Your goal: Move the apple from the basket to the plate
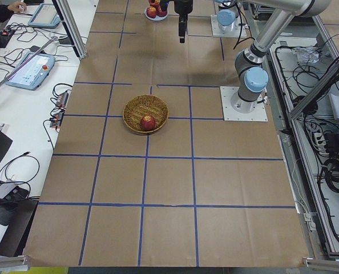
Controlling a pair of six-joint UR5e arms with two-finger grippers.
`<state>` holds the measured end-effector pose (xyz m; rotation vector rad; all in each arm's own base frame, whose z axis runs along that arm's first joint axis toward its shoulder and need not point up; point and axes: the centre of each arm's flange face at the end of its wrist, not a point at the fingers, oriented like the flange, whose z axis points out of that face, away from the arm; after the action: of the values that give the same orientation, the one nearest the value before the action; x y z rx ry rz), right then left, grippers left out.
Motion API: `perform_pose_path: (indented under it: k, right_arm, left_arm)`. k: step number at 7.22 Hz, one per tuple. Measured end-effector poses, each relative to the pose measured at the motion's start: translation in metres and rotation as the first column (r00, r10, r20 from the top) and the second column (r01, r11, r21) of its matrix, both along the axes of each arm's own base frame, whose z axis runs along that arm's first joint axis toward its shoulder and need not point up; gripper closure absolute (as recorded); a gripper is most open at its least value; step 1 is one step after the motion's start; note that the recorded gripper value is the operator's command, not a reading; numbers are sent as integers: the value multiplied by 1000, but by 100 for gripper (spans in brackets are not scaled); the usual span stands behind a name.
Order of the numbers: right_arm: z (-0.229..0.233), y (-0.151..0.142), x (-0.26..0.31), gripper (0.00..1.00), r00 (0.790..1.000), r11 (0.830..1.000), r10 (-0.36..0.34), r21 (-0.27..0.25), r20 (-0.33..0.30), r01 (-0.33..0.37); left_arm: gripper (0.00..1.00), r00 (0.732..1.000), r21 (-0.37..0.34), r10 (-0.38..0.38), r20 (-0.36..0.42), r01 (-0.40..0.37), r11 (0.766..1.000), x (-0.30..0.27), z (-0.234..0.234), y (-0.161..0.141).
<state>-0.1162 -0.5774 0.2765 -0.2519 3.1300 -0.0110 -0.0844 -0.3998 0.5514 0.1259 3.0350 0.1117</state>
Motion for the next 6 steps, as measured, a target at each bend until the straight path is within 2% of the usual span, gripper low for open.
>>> perform_pose_path:
  k: [3, 4, 5, 6]
  right_arm:
    - [-2, 6, -2, 52, 1000, 999, -2, 35, -21, 3]
    - [-3, 8, -1, 29, 1000, 999, -2, 53, -16, 3]
    - [-4, 9, 0, 0, 1000, 998, -2, 64, -12, 3]
    - [-4, 10, 0, 0, 1000, 998, -2, 68, -10, 3]
  left_arm:
    - [0, 999, 44, 15, 51, -17, 999, 6, 11, 14]
    - [0, 999, 76, 16, 50, -20, 997, 7, 6, 14]
    - [0, 999, 103, 19, 44, -24, 994, 7, -1, 9]
    - [0, 999, 111, 22, 39, -27, 993, 7, -3, 5]
